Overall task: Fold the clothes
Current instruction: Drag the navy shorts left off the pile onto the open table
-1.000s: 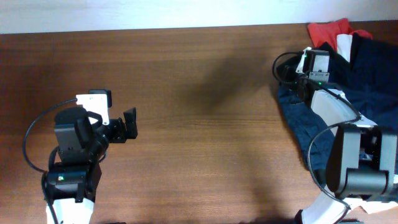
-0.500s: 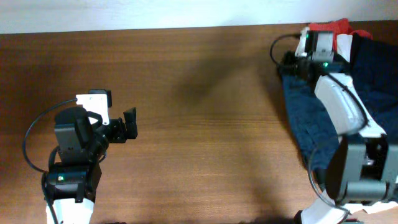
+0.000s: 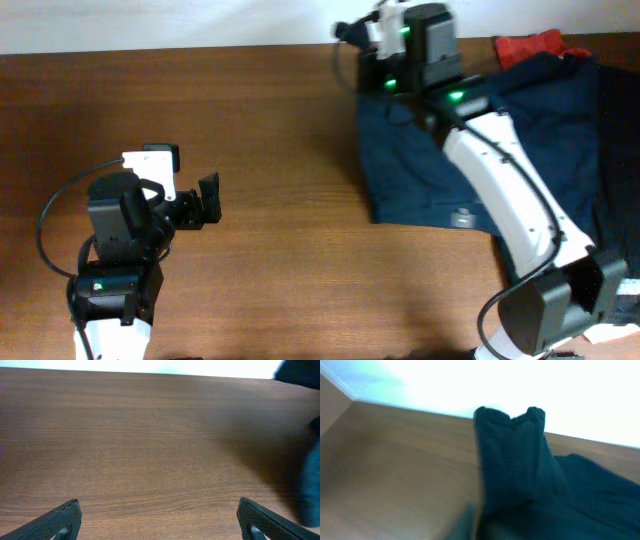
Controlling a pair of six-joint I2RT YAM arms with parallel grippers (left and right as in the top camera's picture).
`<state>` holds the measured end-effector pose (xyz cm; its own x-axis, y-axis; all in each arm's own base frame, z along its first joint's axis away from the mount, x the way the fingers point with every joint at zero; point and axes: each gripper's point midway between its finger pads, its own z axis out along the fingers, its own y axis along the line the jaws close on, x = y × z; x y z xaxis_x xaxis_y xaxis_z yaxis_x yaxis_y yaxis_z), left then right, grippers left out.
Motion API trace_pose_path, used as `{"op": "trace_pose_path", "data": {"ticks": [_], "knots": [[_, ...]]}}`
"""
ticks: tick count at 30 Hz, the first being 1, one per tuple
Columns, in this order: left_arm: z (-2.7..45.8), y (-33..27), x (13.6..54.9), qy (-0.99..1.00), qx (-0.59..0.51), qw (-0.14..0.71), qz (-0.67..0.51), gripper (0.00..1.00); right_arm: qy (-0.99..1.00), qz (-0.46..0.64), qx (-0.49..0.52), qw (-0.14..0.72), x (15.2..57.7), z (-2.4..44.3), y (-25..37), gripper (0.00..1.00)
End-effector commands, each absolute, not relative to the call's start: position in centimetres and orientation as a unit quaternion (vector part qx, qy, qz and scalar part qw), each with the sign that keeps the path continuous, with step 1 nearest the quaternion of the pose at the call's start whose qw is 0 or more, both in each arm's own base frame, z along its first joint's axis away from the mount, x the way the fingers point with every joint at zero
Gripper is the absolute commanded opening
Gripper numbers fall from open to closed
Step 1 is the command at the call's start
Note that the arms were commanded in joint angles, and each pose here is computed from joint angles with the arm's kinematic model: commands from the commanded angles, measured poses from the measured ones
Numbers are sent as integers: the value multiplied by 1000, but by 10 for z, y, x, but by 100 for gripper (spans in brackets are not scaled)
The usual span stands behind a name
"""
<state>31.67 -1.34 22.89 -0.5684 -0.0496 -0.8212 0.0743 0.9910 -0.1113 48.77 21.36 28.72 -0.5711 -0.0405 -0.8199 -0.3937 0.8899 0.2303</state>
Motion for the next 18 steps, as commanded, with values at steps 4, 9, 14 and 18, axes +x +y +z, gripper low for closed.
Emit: {"op": "trace_pose_path", "data": {"ticks": [4, 9, 14, 18], "knots": [[238, -20, 318, 878, 14, 472, -83, 99, 892, 134, -128, 413, 478, 254, 227, 99], [239, -32, 316, 875, 31, 470, -115, 99, 947, 61, -86, 303, 449, 214, 159, 99], [239, -32, 316, 875, 31, 469, -115, 99, 989, 9, -76, 124, 382, 164, 109, 99], [237, -33, 315, 877, 32, 464, -118, 99, 995, -6, -93, 42, 342, 123, 109, 99]]}}
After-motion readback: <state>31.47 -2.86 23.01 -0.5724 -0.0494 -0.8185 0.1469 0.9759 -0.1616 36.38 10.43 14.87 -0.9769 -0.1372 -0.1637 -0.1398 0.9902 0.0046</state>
